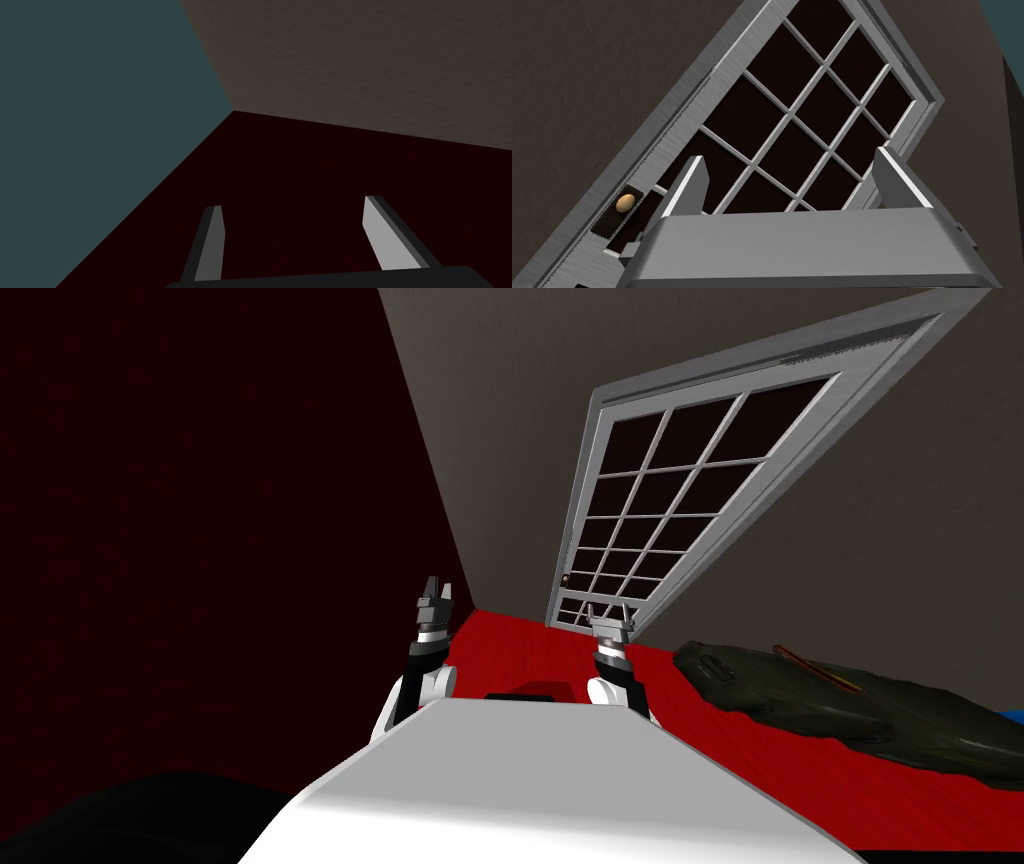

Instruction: Pull the door open

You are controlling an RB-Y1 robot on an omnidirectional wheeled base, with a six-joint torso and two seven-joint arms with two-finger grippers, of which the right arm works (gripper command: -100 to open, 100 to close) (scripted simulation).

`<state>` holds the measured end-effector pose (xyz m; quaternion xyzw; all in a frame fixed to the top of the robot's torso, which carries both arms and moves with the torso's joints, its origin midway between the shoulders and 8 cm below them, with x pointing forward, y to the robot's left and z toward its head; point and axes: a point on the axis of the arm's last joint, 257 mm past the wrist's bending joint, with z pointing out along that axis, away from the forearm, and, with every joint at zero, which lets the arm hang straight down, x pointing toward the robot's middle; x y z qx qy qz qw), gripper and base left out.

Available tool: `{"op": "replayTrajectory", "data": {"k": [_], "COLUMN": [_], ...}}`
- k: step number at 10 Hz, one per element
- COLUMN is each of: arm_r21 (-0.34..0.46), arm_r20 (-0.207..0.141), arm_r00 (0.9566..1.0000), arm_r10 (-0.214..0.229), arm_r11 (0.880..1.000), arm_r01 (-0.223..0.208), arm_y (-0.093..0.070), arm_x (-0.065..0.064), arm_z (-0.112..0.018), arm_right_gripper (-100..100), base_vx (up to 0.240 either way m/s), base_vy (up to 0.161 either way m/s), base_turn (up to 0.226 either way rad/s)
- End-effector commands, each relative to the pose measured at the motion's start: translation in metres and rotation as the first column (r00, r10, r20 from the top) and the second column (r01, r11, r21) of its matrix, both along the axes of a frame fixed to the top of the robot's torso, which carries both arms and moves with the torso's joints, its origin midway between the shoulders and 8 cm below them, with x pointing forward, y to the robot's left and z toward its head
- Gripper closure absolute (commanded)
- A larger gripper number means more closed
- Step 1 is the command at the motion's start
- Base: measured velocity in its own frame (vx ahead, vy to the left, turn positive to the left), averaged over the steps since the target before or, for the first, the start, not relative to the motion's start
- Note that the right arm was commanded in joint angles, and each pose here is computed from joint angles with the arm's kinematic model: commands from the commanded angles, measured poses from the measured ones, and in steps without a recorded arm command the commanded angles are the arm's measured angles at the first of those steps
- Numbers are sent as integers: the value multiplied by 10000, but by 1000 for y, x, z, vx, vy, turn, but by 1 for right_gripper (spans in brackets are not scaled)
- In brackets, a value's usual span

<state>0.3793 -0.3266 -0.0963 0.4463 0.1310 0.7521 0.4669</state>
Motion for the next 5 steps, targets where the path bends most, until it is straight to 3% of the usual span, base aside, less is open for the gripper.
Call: {"op": "replayTrajectory", "data": {"k": [1, 5], "arm_r21": [546, 1862], "arm_r20": [-138, -468], "arm_r00": [9997, 9965], "arm_r10": [224, 686], "arm_r11": [9983, 9808], "arm_r01": [-216, -587], "arm_y": [-3, -15], "arm_x": [1, 6], "arm_z": [-14, -53], "arm_right_gripper": [-100, -100], "base_vx": [99, 101], "base_vy": [-27, -27], "base_turn": [119, 117]}}
